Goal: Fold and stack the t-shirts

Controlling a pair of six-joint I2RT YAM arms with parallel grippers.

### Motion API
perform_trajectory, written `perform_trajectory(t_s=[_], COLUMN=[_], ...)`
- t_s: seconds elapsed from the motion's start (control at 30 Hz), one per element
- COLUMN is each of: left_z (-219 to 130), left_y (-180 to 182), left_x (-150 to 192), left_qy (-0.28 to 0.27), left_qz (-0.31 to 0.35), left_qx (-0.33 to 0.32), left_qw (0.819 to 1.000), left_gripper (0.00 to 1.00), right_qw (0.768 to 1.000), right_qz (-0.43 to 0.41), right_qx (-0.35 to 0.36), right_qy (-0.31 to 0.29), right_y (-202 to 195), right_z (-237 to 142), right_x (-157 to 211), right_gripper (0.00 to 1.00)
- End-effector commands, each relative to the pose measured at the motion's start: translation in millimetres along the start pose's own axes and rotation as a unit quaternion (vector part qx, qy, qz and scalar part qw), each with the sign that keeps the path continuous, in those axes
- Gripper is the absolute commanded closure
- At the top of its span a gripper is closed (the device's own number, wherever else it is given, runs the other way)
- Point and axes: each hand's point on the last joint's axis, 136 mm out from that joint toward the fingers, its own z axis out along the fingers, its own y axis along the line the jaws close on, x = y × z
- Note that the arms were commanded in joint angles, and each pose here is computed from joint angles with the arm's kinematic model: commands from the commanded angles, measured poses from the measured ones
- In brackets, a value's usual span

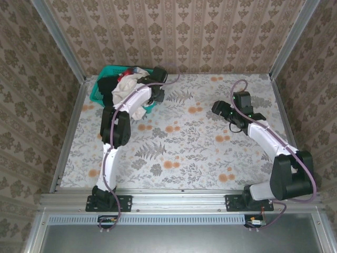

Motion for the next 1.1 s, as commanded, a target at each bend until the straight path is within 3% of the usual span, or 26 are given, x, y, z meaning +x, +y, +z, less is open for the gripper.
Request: perform_trajectory(t_s=[0.0,0.3,0.53,0.63,0.83,1.07], left_z=[7,23,31,26,-25,-96], left_y=[51,88,103,94,80,87], left_x=[4,-8,-15,-19,-46,-55], left_qy=[0.015,-0.003,-0.01,-0.016,-0.048,-0.101], left_qz=[-0.025,-0.026,-0.028,-0.019,-0.017,-0.046], left_qx=[-0.046,-0.05,-0.046,-0.04,-0.027,0.002], left_qw=[0.999,0.998,0.999,0.999,0.998,0.994], left_gripper=[0.66,0.78,0.75,0.69,0.34,0.24], right_qw=[1.0,1.0,1.0,1.0,1.0,1.0], right_qz=[-0.008,-0.001,-0.001,-0.001,-0.009,-0.018], right_qx=[0.005,0.011,0.016,0.014,0.013,0.015], right_qy=[-0.017,-0.019,-0.023,-0.025,-0.027,-0.02], right_y=[-4,-8,-11,-10,-8,-11], right_z=[-8,-8,-9,-9,-9,-4], right_x=[-5,-4,-4,-5,-8,-4], right_gripper=[0.14,0.14,0.13,0.13,0.13,0.13])
